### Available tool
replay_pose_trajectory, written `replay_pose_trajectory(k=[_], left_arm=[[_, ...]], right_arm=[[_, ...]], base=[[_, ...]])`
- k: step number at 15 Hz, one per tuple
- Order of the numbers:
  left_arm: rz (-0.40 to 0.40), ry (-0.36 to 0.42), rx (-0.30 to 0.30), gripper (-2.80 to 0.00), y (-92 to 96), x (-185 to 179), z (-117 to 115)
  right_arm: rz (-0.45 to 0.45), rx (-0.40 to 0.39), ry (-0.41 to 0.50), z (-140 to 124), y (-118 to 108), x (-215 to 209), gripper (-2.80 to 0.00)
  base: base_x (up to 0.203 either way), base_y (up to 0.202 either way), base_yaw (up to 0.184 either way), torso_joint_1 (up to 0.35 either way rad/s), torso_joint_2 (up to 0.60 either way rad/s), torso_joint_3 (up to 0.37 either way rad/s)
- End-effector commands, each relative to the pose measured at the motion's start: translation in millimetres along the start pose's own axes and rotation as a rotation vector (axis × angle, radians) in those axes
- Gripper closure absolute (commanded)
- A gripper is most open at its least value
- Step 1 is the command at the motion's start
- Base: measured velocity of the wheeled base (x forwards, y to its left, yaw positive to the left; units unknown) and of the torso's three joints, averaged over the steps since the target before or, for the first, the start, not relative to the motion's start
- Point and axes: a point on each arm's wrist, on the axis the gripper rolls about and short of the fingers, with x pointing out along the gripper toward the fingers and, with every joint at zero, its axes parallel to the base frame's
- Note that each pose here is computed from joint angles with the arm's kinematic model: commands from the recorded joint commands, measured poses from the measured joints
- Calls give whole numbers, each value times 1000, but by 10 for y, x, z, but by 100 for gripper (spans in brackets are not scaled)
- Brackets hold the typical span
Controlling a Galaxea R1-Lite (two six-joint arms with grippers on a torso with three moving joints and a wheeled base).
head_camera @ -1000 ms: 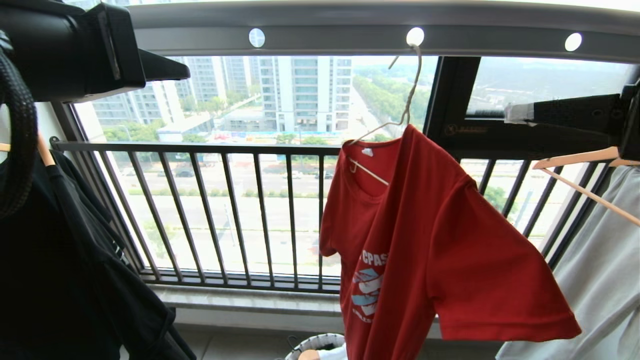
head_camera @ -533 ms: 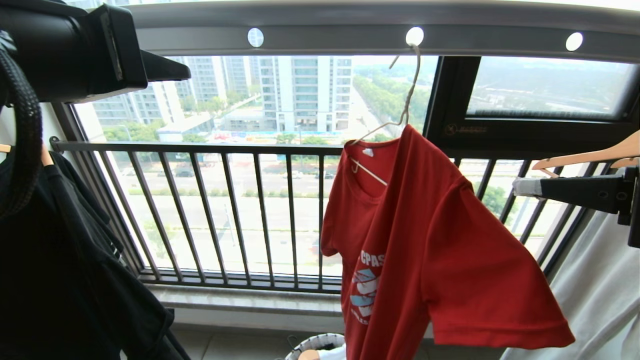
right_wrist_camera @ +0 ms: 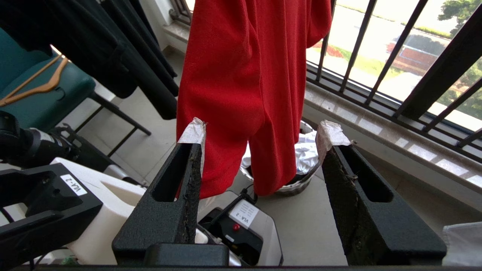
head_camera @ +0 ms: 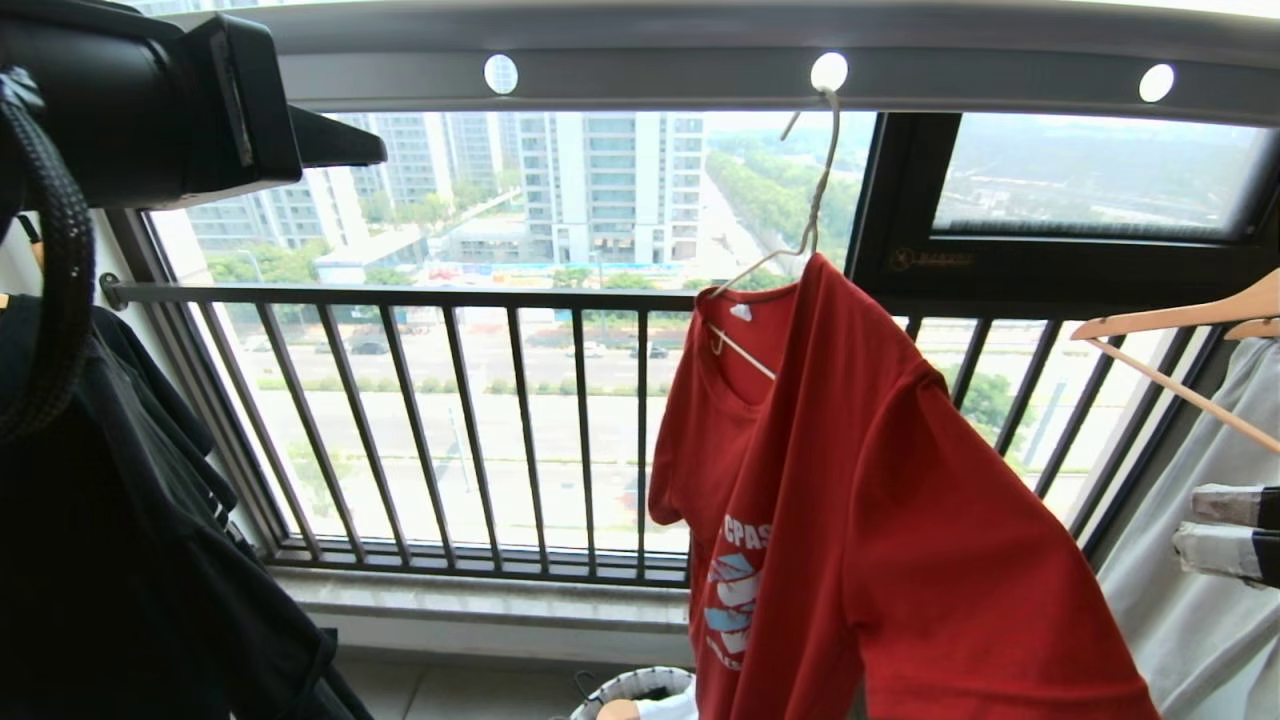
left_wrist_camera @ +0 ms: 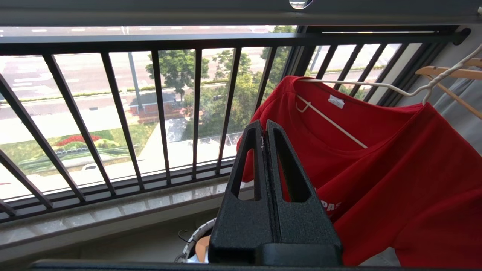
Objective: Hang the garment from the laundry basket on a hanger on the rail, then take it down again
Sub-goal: Take the clothes off the clothes rack
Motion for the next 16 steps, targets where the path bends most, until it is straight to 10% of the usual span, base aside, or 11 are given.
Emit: replay_pose_trajectory(k=[1,16], left_arm=[[1,2,-1,0,1,2,-5],[2,8,0,0,4,22,-16]], right_arm=[[15,-7,2,-25,14,-38,-280],[175,-194,194,29,198,584,-280]], base=[[0,0,0,0,0,0],[0,0,0,0,0,0]])
